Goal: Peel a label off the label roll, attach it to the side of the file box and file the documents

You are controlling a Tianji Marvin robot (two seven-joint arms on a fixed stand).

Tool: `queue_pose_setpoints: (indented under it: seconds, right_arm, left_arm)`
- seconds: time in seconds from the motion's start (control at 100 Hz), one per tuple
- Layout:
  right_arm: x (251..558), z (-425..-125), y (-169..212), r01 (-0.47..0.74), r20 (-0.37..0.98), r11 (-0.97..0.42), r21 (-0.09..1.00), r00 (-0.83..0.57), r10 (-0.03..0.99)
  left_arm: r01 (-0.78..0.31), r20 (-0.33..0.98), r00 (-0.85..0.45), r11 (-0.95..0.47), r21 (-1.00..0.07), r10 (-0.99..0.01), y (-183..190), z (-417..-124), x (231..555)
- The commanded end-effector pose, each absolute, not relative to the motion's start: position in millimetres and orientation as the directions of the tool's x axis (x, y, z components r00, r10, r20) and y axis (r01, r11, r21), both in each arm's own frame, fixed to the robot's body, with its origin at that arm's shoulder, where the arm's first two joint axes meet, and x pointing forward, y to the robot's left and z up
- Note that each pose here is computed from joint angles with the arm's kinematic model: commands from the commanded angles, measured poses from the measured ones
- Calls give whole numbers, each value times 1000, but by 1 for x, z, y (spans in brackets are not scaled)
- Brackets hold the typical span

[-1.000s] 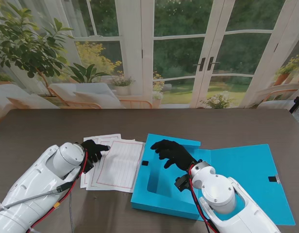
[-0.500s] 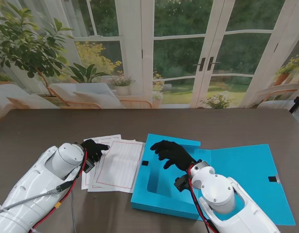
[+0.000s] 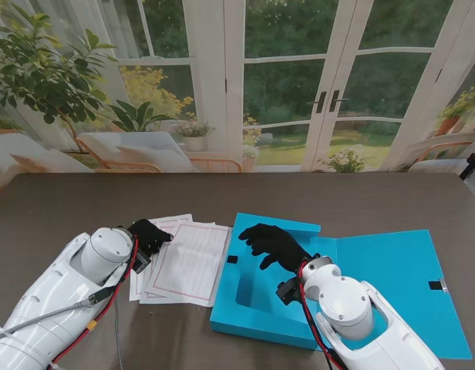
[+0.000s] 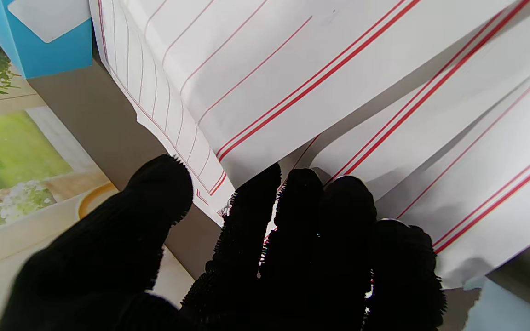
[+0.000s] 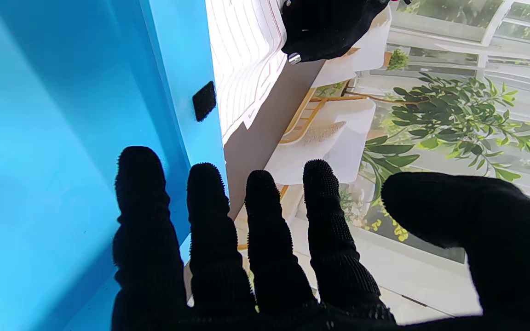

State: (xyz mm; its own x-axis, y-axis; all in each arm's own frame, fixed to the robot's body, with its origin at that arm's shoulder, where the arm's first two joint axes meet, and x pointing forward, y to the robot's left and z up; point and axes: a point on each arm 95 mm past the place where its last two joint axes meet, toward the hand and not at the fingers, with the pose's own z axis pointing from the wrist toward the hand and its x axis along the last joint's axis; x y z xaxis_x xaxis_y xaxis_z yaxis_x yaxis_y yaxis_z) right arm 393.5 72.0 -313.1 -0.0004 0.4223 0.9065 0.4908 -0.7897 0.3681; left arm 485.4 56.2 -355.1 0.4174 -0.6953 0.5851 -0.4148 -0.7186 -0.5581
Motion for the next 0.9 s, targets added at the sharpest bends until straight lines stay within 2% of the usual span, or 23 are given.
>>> queue_pose_setpoints:
  seconds: [0.0, 0.37, 0.89]
  right_arm:
    - [391, -316, 76, 508, 909, -785, 355, 9, 417]
    - [391, -317, 76, 510, 912, -790, 342, 24, 410]
    - [392, -318, 77, 512, 916, -795, 324, 42, 400]
  left_arm:
    - [-426, 590, 413, -720, -549, -694, 52, -356, 486]
    - [-428, 586, 404, -712, -557, -702, 51, -359, 486]
    - [-388, 629, 418, -755, -529, -656, 50, -365, 485]
